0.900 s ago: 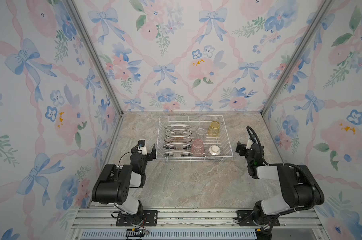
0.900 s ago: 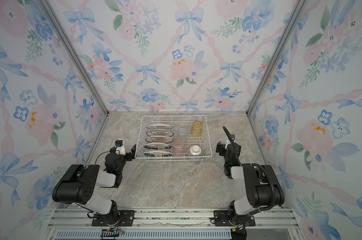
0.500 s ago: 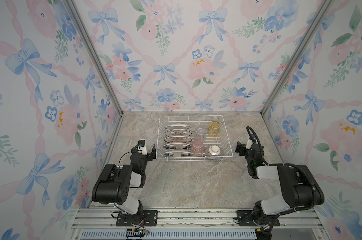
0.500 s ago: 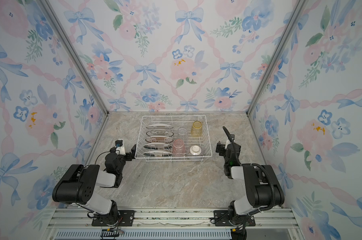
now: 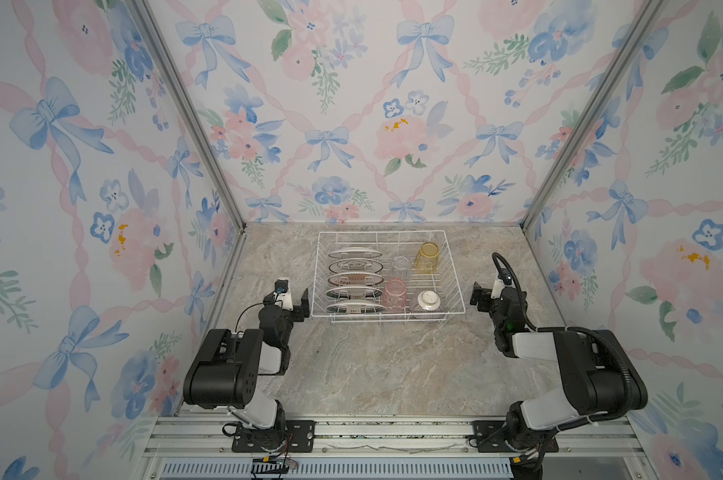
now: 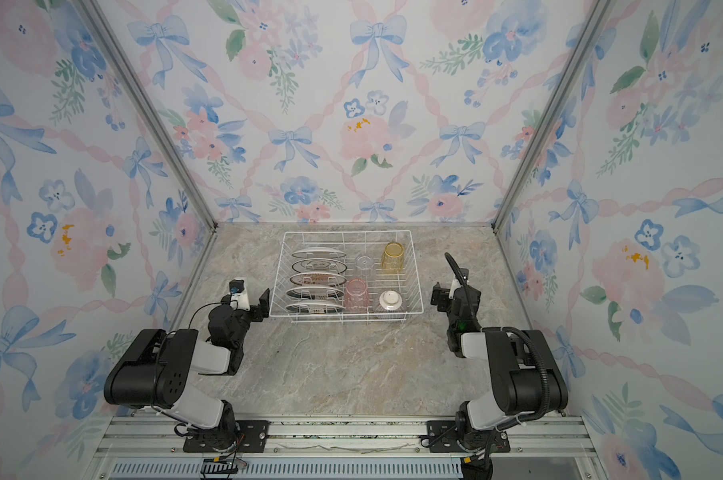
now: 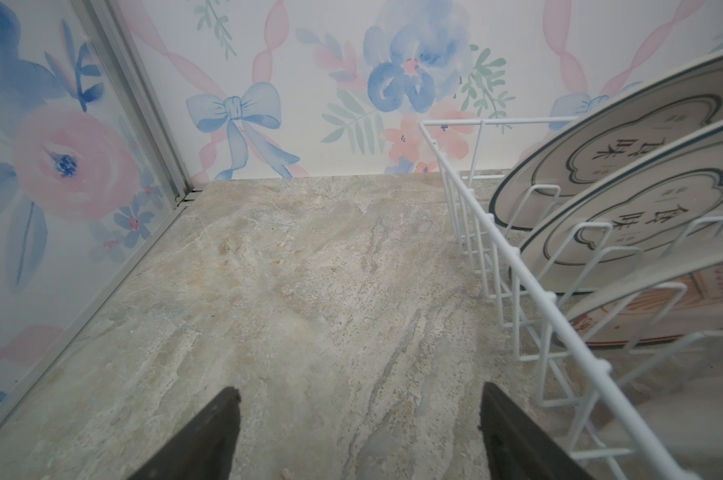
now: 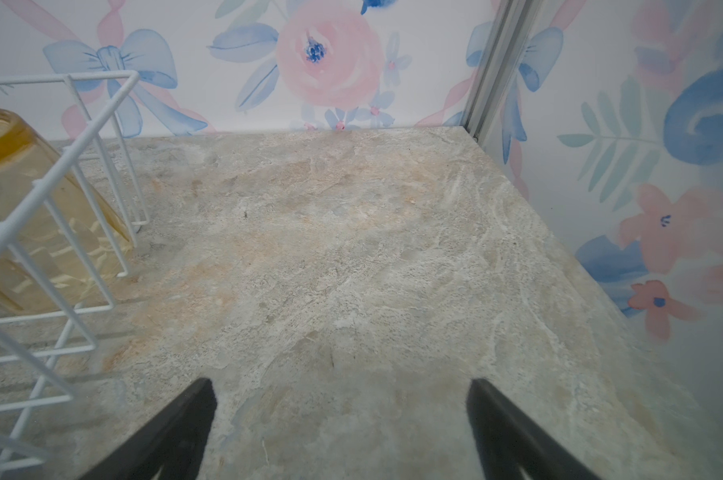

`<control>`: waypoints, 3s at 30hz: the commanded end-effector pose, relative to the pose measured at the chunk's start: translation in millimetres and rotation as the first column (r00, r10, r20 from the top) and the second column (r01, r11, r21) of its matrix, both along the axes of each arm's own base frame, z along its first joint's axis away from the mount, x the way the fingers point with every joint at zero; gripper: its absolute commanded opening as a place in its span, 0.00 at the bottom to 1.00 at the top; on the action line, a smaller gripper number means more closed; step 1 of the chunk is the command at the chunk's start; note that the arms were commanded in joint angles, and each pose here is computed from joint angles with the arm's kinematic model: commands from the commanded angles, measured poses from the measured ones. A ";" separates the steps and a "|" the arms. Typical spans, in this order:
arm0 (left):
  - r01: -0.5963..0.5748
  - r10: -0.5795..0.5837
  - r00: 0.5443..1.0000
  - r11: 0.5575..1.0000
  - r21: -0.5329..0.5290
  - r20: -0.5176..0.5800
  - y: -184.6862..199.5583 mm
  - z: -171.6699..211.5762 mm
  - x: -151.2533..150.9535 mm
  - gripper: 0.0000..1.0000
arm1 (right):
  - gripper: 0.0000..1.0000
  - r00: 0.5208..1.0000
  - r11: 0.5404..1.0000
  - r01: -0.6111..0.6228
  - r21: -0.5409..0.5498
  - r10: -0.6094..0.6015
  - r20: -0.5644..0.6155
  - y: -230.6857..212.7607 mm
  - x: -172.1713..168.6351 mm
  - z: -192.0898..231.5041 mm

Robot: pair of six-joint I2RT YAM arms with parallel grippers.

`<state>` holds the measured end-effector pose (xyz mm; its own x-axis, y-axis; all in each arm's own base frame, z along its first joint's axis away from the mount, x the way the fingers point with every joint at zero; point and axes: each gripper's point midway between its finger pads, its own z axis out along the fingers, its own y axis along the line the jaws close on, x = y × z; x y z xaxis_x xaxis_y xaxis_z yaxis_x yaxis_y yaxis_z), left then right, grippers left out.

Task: Unload the mixed dishes from the dish rack

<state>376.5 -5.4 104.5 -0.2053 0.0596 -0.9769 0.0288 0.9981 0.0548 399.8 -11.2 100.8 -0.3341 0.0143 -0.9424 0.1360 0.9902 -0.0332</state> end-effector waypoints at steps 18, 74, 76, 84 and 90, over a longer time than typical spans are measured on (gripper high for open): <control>0.196 -0.189 0.981 0.935 0.297 -0.050 -151.4 240.4 49.1 0.58 | 0.73 0.995 0.996 -0.042 0.083 0.049 -0.087 1.5 10.2 63.9; 0.695 -0.325 0.696 0.530 0.486 -0.640 -208.3 92.3 89.2 0.35 | 0.62 0.910 0.897 -0.384 0.219 0.408 -0.072 124.8 -23.5 170.7; 0.689 -0.310 0.700 0.530 0.494 -0.643 -204.5 89.5 93.9 0.33 | 0.62 0.909 0.893 -0.389 0.225 0.412 -0.067 126.1 -23.7 170.7; 0.666 -0.276 0.719 0.534 0.521 -0.638 -195.4 89.0 109.4 0.23 | 0.62 0.909 0.895 -0.386 0.226 0.410 -0.073 125.3 -24.9 169.3; 0.657 -0.275 0.730 0.533 0.533 -0.626 -196.7 93.8 115.9 0.13 | 0.62 0.908 0.894 -0.386 0.227 0.412 -0.077 125.3 -24.5 168.3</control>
<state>491.8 -199.6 204.1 -0.2853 0.8699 -0.4022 0.6734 0.4806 0.5617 380.0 111.4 265.0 -0.4618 0.0379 -0.8862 -0.2574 0.9504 0.1748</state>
